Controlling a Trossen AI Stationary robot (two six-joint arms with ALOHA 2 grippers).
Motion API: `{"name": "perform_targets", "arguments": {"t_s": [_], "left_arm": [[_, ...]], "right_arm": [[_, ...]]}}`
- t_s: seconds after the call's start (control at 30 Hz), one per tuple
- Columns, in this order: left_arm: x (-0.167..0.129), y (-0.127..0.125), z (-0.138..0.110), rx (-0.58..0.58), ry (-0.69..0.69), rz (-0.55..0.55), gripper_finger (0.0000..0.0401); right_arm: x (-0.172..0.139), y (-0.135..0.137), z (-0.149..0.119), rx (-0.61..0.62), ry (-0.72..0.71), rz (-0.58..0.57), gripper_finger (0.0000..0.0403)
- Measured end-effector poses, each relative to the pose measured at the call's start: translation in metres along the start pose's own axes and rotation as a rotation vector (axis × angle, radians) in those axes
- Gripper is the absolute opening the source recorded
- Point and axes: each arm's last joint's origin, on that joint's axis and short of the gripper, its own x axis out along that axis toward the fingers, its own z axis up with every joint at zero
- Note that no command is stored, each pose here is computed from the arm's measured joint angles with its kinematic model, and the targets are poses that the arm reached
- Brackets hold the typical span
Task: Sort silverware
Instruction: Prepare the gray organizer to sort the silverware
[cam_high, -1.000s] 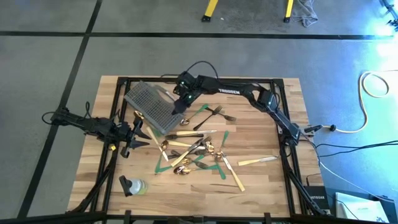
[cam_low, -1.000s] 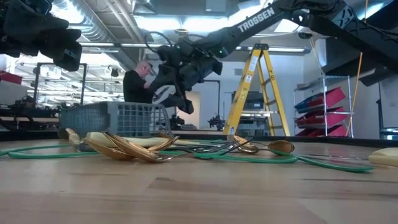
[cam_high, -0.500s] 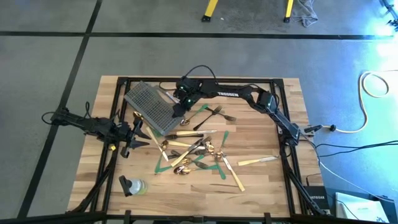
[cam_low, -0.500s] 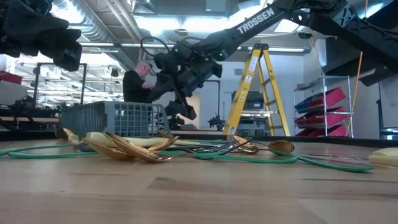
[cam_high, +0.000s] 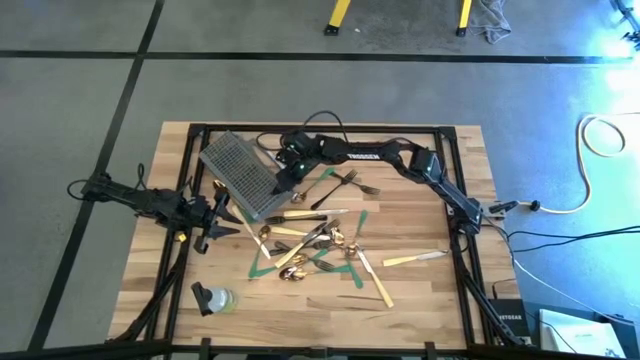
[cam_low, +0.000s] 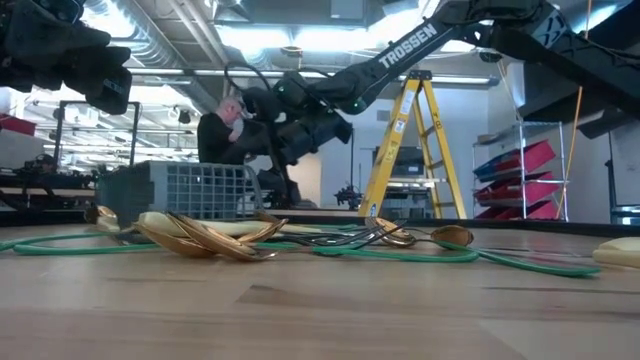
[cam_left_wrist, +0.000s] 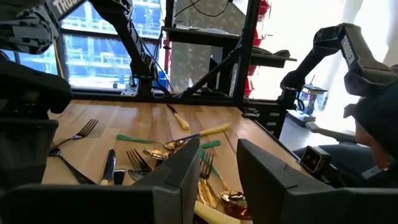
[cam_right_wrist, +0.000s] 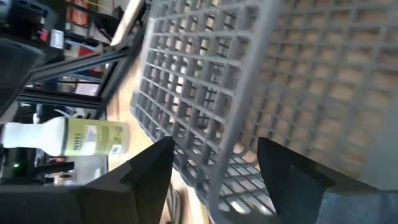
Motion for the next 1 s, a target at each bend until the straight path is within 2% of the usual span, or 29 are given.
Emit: {"name": "perform_targets", "arguments": {"t_s": [0.33,0.47,0.63,1.0], "left_arm": [[0.000,0.000,0.000,0.000,0.000,0.000,0.0092],[0.000,0.000,0.000,0.000,0.000,0.000,0.0092],[0.000,0.000,0.000,0.000,0.000,0.000,0.0092],[0.000,0.000,0.000,0.000,0.000,0.000,0.0092]], "right_arm": [[0.005,0.006,0.001,0.024,-0.009,0.056,0.0216],[0.008,0.013,0.004,0.045,-0.048,0.085,0.0203],[0.012,0.019,0.004,0.039,-0.059,0.109,0.0169],[0.014,0.020,0.002,0.038,-0.058,0.096,0.0070]]}}
